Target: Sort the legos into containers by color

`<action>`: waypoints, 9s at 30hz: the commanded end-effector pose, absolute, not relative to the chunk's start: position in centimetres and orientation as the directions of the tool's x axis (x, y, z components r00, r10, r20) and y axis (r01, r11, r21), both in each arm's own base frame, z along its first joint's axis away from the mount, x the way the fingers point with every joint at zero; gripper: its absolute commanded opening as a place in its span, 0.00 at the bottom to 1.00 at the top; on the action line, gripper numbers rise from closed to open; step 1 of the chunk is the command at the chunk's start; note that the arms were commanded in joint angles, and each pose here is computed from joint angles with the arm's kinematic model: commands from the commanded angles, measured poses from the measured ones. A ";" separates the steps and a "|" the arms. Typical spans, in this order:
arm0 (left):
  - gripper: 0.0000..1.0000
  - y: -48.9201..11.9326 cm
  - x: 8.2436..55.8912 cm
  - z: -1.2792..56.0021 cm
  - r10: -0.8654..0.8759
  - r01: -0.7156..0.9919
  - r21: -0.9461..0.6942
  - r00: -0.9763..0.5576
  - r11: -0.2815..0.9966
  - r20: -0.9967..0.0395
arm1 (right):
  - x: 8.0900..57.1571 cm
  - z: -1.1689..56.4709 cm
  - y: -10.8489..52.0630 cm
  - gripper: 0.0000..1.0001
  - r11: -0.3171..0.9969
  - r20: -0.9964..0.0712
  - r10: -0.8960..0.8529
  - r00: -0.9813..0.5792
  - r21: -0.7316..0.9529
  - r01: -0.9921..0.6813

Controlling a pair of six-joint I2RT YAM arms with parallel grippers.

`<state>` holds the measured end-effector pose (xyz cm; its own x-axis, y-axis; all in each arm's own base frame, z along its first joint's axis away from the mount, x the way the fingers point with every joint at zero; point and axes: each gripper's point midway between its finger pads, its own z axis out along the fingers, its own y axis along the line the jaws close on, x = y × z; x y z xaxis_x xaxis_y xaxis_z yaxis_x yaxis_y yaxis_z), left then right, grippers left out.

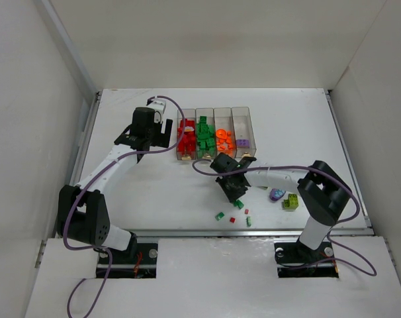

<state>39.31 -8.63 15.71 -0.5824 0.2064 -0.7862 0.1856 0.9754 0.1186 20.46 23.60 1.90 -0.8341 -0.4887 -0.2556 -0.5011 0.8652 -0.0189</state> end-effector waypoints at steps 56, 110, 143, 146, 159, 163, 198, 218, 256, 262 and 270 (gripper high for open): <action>0.87 -7.6 40.2 16.4 0.131 0.122 0.075 -0.559 0.990 -0.818 | 19.8 4.7 22.4 0.82 0.947 -0.313 -0.277 -0.909 0.072 -0.314; 0.87 -8.1 38.7 17.8 0.142 0.172 0.059 -0.521 0.983 -0.842 | 48.0 20.7 33.5 0.75 0.973 -0.829 -0.131 -0.543 -0.004 -0.229; 0.87 -8.6 38.7 16.8 0.143 0.205 0.034 -0.544 0.978 -0.827 | 23.9 0.7 24.9 0.42 0.886 -0.372 -0.416 -0.830 0.041 -0.462; 0.87 -8.6 38.7 16.8 0.142 0.205 0.034 -0.544 0.978 -0.827 | 23.5 0.1 24.2 0.37 0.889 -0.349 -0.423 -0.836 0.022 -0.458; 0.87 -8.6 38.7 16.8 0.142 0.205 0.034 -0.544 0.978 -0.827 | 27.6 7.2 29.3 0.00 0.868 -0.536 -0.350 -0.768 0.123 -0.481; 0.87 -8.6 38.7 16.8 0.142 0.205 0.034 -0.544 0.978 -0.827 | 32.6 12.6 34.6 0.00 0.849 -0.686 -0.239 -0.687 0.196 -0.491; 0.80 -12.9 36.9 17.9 0.260 0.455 0.005 -0.499 0.890 -0.827 | 38.7 21.1 32.1 0.82 0.945 -0.780 0.002 -0.626 0.206 -0.254; 0.78 -17.2 36.9 15.3 0.286 0.534 -0.063 -0.545 0.843 -0.788 | 17.5 5.3 20.4 0.62 0.955 -0.378 0.203 -0.903 0.282 0.097; 0.75 -15.9 38.3 15.2 0.259 0.406 0.007 -0.570 0.914 -0.780 | 36.9 17.0 32.7 0.00 0.977 -0.740 0.004 -0.673 0.146 -0.155; 0.74 -10.6 39.9 15.8 0.210 0.162 0.141 -0.580 0.977 -0.787 | 43.2 16.9 37.2 0.00 0.956 -0.751 0.006 -0.660 0.198 -0.216; 0.75 -9.1 40.1 15.3 0.171 0.098 0.141 -0.590 0.985 -0.789 | 46.4 15.2 41.7 0.01 0.917 -0.751 0.021 -0.659 0.277 -0.287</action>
